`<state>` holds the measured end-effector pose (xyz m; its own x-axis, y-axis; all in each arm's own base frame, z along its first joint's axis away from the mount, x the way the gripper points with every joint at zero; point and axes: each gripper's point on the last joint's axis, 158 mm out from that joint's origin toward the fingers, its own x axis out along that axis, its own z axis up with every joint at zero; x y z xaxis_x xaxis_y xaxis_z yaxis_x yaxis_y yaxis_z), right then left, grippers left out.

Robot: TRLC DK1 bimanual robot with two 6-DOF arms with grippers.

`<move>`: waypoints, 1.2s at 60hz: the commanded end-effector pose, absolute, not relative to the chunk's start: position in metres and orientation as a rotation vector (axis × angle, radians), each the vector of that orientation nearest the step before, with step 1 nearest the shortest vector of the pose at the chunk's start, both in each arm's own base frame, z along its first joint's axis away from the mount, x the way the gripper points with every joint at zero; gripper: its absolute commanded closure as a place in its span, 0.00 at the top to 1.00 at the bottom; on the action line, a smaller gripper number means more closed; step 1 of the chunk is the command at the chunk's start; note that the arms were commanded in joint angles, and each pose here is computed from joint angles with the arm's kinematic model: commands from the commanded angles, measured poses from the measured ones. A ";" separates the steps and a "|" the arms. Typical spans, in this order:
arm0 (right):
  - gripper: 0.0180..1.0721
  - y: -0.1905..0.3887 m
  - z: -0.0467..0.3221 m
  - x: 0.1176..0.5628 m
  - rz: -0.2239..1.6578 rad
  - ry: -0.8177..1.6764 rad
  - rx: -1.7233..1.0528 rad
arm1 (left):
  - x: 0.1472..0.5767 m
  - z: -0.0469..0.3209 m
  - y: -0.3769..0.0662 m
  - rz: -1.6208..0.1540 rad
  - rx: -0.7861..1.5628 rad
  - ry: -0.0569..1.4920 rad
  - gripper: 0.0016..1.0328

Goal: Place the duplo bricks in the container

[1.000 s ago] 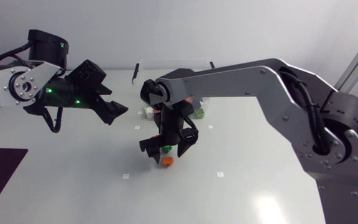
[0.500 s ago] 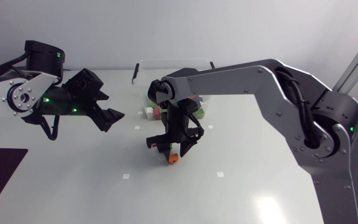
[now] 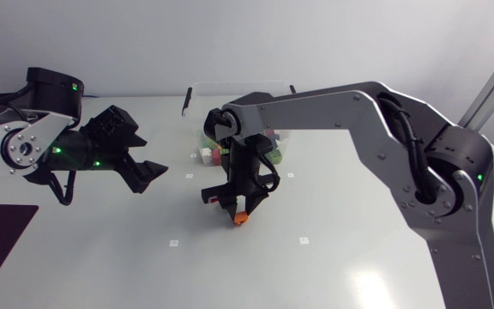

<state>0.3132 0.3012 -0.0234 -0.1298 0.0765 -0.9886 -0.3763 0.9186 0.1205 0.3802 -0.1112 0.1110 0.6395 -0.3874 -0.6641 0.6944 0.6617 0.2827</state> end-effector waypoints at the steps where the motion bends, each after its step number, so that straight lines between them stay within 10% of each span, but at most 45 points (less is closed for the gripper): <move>1: 0.38 0.288 -0.031 0.302 0.383 1.708 -0.262 | 0.375 0.105 -0.106 -0.660 0.581 0.600 0.95; 7: 0.26 0.288 -0.030 0.300 0.396 1.697 -0.264 | 0.372 0.105 -0.107 -0.666 0.578 0.598 0.95; 72: 0.26 0.234 0.214 0.384 0.521 1.037 -0.017 | 0.399 -0.010 -0.203 -0.973 0.585 0.632 0.95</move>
